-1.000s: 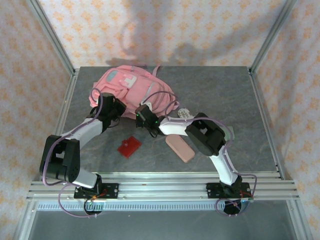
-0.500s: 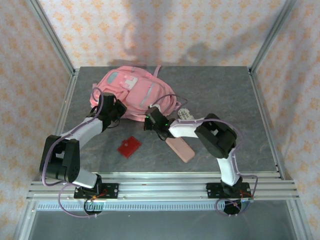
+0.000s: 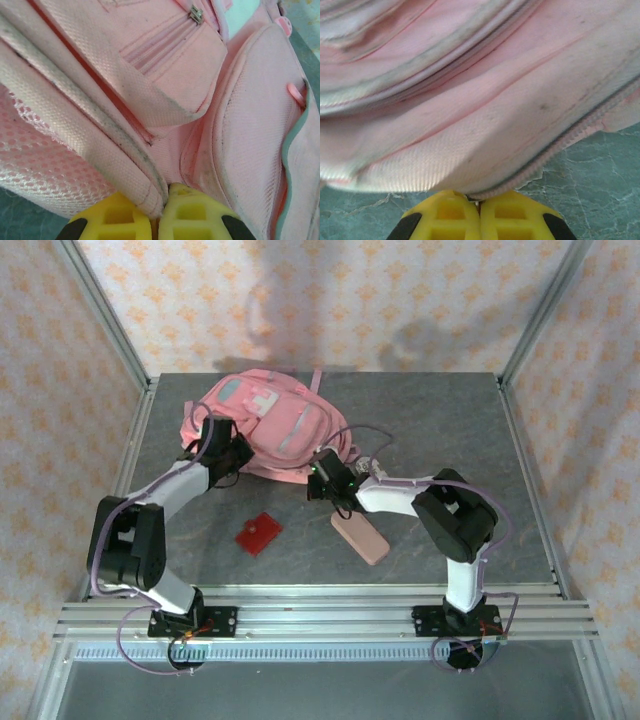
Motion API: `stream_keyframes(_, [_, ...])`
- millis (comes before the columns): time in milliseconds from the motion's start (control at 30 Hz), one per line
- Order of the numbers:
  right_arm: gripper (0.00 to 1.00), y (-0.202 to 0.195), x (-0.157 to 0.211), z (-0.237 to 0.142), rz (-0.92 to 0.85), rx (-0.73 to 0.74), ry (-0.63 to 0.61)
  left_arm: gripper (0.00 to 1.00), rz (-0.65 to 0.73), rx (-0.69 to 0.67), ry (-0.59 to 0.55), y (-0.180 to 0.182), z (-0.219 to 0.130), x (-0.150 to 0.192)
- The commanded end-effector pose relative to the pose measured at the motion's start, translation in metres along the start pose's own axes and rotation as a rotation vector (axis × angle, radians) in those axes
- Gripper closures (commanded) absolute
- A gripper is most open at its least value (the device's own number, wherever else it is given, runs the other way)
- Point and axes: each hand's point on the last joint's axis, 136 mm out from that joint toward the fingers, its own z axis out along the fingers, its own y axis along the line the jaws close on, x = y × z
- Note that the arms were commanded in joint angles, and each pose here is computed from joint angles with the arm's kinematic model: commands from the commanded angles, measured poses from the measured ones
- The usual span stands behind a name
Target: Pack the student bag
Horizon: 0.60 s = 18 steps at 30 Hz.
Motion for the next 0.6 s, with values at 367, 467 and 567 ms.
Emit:
stream_keyframes(367, [1.0,0.095,0.018,0.0,-0.111,-0.272,0.138,0.49,0.078,0.05,-0.113,-0.025,-0.015,-0.043])
stream_keyframes(467, [1.0,0.103,0.019,0.001,-0.104,-0.305,0.15,0.46,0.038,0.067,-0.065,-0.009,-0.024,-0.007])
stream_keyframes(567, [1.0,0.105,0.02,0.002,-0.106,-0.315,0.157,0.43,-0.01,0.088,-0.055,0.006,-0.035,0.025])
